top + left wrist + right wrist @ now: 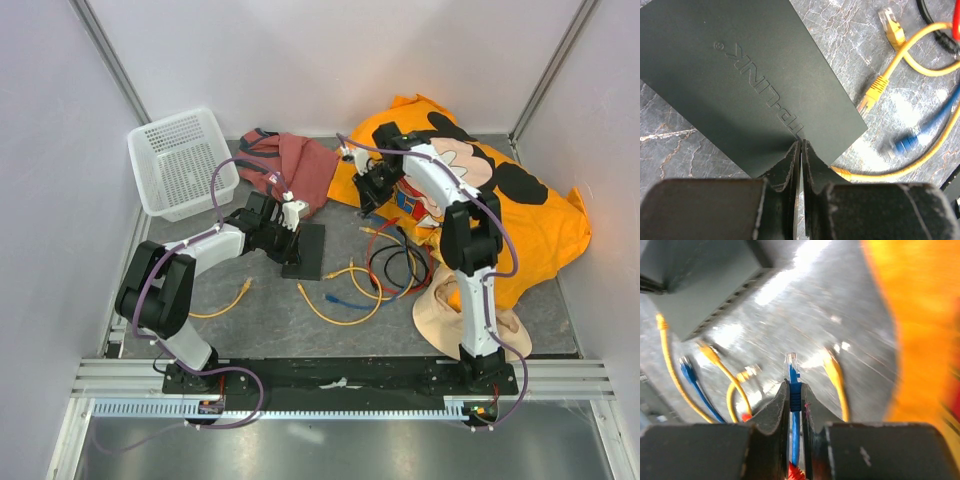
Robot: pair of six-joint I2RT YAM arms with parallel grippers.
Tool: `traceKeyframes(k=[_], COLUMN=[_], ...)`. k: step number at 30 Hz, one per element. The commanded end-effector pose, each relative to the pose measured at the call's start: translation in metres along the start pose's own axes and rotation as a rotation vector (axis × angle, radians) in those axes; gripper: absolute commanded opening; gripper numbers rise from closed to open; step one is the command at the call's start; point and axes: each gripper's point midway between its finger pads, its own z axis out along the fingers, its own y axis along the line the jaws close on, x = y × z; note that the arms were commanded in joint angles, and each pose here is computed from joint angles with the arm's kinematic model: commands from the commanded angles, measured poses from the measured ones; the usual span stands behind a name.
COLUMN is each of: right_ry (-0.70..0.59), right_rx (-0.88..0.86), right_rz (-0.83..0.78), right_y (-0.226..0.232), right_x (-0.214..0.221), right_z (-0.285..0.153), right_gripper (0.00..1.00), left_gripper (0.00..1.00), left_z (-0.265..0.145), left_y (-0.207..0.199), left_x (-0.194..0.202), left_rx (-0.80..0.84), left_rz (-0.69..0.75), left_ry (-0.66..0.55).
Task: Pull the plug from the switch port
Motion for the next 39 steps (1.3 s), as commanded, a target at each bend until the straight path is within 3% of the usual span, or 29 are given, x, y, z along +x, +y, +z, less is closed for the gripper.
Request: traceKeyframes(k=[1, 5, 8, 9, 10, 16, 22, 25, 27, 34, 39], right_ry=[-0.001, 0.083, 0.052, 0.044, 0.047, -0.11, -0.123, -0.04, 0.018, 0.153, 0.302], right_rx=[0.315, 0.517, 0.482, 0.458, 0.427, 0.245, 0.067, 0.047, 0.057, 0.06, 0.202], right_rz=[-0.069, -0.058, -0.053, -0.047, -0.04, -0.069, -0.163, -0.211, -0.225, -0.226, -0.178], right_y=[-0.041, -0.067, -0.054, -0.049, -0.042, 0.003, 0.062, 0.079, 0.078, 0.075, 0.043], right_x=[-0.005, 0.035, 0.039, 0.038, 0.04, 0.003, 0.001, 0.023, 0.036, 0.075, 0.126], right_z=[-0.044, -0.055, -0.056, -0.054, -0.053, -0.06, -0.038, -0.004, 0.016, 0.041, 0.038], right_gripper=[0.12, 0.16, 0.25, 0.29, 0.4, 0.7, 0.72, 0.72, 0.7, 0.48, 0.47], left_gripper=[0.12, 0.11, 0.12, 0.12, 0.12, 0.13, 0.13, 0.13, 0.13, 0.12, 0.12], left_z=[0.006, 0.003, 0.002, 0.003, 0.003, 0.001, -0.011, -0.02, -0.025, -0.051, -0.063], left_y=[0.004, 0.003, 0.001, 0.002, 0.002, 0.003, 0.001, 0.003, 0.004, 0.021, 0.049], left_x=[0.015, 0.01, 0.011, 0.01, 0.011, 0.002, -0.012, -0.018, -0.019, -0.028, -0.024], left_rx=[-0.017, -0.016, -0.013, -0.017, -0.015, -0.024, -0.044, -0.067, -0.075, -0.151, -0.215], left_rz=[0.01, 0.016, 0.02, 0.024, 0.025, 0.032, 0.055, 0.055, 0.049, 0.038, -0.025], left_ry=[0.063, 0.044, 0.031, 0.023, 0.022, 0.003, -0.038, -0.058, -0.061, -0.1, -0.125])
